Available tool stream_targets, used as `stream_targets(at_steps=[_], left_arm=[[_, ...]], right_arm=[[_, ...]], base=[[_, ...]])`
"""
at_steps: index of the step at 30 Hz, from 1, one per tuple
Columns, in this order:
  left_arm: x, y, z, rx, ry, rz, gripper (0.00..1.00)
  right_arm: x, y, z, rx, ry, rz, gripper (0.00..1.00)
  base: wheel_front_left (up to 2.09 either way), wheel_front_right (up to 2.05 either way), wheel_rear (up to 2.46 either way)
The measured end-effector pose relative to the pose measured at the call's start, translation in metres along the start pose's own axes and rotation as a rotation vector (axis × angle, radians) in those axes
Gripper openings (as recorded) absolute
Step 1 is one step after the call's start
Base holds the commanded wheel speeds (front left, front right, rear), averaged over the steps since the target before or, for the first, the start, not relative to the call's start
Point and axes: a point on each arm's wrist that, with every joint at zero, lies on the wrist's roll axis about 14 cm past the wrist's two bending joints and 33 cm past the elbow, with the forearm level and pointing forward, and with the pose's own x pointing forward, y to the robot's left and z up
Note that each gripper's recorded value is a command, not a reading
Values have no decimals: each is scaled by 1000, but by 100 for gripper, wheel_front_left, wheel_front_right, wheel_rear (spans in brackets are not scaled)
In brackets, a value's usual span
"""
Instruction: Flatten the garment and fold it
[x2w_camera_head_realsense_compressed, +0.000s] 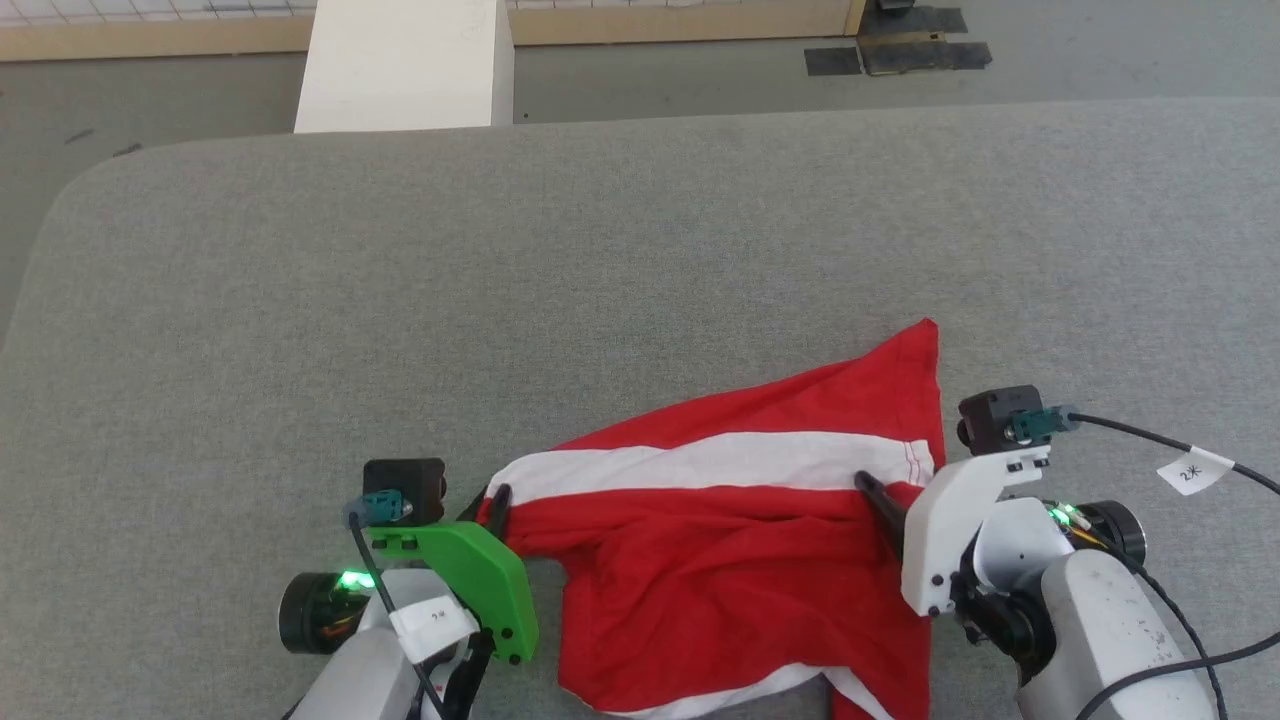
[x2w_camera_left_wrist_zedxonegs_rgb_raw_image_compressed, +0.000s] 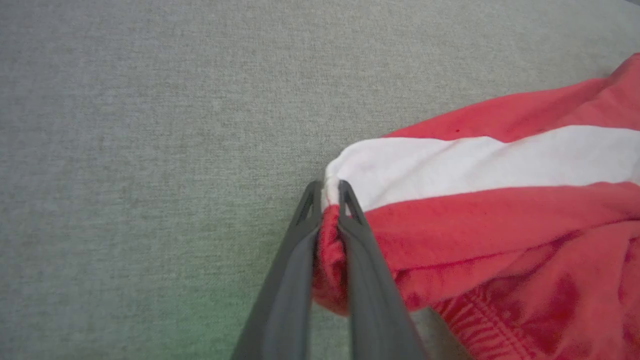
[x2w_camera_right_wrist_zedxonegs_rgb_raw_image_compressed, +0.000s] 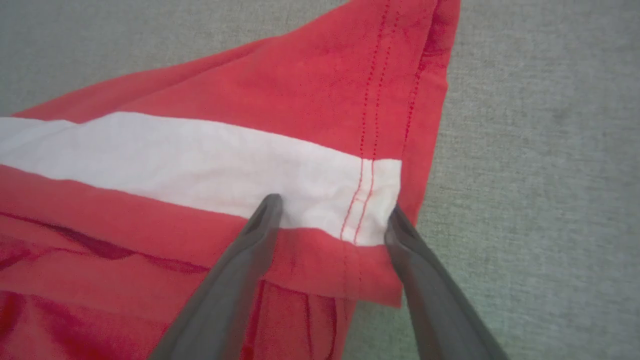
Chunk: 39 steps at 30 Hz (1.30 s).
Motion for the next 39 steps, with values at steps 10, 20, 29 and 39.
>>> stream_targets(at_steps=[10, 20, 29, 39], left_arm=[[-2, 0, 7, -20, -29, 2, 0], [-29, -12, 72, -60, -343, -49, 0], [-43, -49, 124, -144, -467, -260, 0], [-16, -57, 254, -151, -657, -377, 0]], right_arm=[[-8, 4, 27, -14, -131, 7, 0], [-62, -7, 58, 5, -386, -38, 0], [-94, -5, 87, -57, -467, -63, 0], [-74, 16, 205, -230, -596, -21, 0]], base=[[0, 0, 0], [0, 0, 0], [0, 0, 0], [0, 0, 0]])
